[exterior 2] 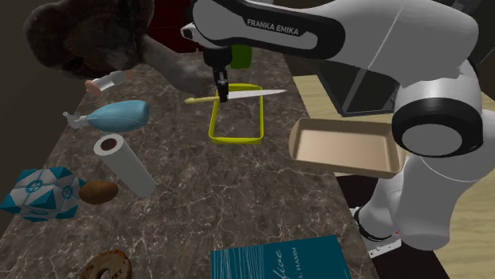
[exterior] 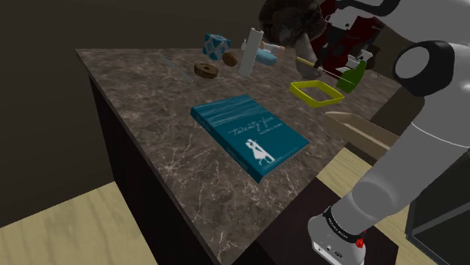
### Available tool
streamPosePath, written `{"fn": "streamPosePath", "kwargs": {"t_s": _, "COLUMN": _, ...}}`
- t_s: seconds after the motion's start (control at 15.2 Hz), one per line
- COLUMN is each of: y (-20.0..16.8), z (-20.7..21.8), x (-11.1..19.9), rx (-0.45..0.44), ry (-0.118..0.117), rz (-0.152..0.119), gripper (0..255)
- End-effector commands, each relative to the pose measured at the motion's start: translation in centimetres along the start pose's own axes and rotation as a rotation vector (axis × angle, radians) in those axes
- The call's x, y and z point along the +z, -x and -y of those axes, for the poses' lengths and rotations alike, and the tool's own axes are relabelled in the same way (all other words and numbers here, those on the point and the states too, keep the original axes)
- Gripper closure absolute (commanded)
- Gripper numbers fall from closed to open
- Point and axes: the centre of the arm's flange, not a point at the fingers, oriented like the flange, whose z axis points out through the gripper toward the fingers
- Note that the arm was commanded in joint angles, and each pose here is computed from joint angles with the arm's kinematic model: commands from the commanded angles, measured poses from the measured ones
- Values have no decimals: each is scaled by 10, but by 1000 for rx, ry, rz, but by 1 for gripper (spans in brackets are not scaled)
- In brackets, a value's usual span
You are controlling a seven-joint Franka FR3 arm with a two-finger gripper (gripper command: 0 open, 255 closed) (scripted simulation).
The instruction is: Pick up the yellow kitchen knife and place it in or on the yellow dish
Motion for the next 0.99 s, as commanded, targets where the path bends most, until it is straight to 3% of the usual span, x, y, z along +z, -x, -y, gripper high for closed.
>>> {"fn": "streamPosePath", "kwargs": {"t_s": 0.0, "y": 4, "z": -29, "x": 0, "rx": -2, "ry": 1, "rz": 0, "gripper": 255}}
{"fn": "streamPosePath", "kwargs": {"t_s": 0.2, "y": 11, "z": -58, "x": -3, "rx": -2, "ry": 1, "rz": 0, "gripper": 255}}
{"fn": "streamPosePath", "kwargs": {"t_s": 0.92, "y": 11, "z": -60, "x": 55, "rx": -2, "ry": 1, "rz": 0, "gripper": 255}}
